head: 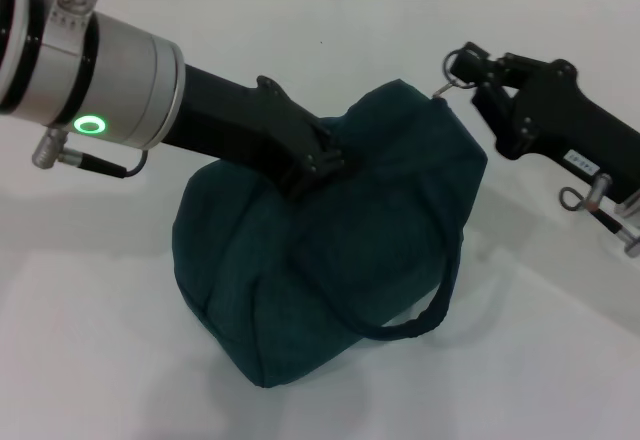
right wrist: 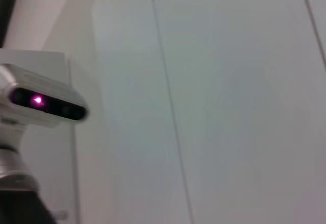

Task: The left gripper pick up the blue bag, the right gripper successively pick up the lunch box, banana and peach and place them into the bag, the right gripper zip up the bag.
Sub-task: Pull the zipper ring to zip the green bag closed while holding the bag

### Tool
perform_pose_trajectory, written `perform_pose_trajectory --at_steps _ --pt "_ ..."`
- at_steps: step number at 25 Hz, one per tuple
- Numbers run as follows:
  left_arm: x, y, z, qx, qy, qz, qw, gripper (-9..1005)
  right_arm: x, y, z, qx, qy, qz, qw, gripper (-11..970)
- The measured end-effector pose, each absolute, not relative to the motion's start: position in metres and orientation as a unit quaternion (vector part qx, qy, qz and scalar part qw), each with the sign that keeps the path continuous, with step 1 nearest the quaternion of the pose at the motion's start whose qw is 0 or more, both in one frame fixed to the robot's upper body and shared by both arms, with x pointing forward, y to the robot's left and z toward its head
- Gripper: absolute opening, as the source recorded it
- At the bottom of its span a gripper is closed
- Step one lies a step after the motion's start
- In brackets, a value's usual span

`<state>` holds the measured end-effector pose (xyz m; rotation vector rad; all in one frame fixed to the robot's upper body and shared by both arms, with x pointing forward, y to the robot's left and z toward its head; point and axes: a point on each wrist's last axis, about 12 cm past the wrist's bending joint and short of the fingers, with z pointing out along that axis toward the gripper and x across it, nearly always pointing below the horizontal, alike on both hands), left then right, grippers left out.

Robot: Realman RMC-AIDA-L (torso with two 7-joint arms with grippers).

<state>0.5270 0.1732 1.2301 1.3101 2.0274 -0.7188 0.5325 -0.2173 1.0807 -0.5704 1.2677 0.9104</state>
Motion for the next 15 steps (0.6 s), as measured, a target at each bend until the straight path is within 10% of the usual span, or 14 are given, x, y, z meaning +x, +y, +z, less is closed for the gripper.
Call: perform_pose_trajectory --at_steps 15 --pt "0.520 0.166 1.243 0.516 0.730 -0.303 0.330 43 0.536 -0.244 1.054 -0.150 0.657 0.388 0.628 17"
